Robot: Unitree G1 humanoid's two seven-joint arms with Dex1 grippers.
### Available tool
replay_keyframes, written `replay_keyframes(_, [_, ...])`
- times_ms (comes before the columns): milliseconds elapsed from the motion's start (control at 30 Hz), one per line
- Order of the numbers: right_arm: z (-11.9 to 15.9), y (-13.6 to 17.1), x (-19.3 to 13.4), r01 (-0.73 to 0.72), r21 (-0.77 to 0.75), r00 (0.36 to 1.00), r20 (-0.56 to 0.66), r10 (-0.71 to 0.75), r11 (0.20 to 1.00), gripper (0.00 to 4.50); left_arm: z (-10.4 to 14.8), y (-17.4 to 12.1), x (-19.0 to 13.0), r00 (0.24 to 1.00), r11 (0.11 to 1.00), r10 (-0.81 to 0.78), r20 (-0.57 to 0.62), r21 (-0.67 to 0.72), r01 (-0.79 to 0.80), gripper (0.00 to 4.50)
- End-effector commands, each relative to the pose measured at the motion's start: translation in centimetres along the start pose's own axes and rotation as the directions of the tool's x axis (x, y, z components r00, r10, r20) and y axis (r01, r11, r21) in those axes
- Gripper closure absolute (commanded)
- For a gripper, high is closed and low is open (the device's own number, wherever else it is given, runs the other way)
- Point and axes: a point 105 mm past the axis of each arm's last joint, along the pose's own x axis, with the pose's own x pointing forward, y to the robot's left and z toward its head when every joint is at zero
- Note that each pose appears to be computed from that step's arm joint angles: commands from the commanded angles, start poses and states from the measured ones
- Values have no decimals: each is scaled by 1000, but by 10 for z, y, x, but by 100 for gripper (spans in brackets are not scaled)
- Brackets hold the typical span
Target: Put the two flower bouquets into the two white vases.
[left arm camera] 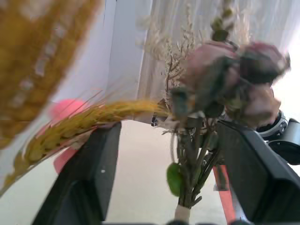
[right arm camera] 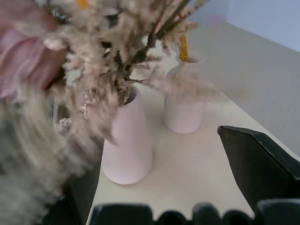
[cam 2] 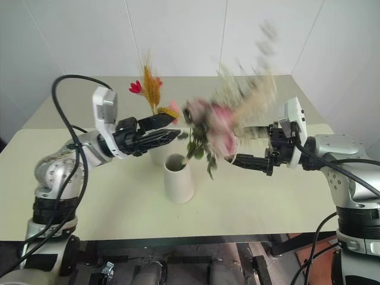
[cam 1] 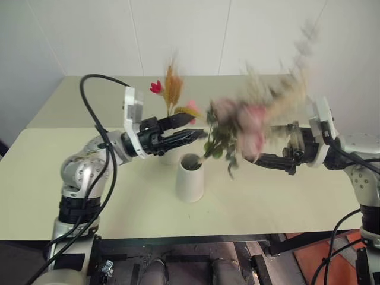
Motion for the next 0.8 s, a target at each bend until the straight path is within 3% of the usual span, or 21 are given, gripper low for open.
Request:
replay_keyframes(33, [13, 0, 2, -8, -59, 999, 31, 10, 998, 0, 9, -7, -10, 1000, 1000, 1, 6, 30, -1, 1])
replay_keyframes(400, [16, -3, 4, -12, -69, 999, 35, 14, 998, 0, 21, 0, -41, 994, 992, 112, -16, 68, -111, 1])
replay_keyframes(800, [16, -13, -14, 41, -72, 999, 6, -40, 997, 0, 55, 5, -120, 942, 948, 273, -197, 223, -228, 1])
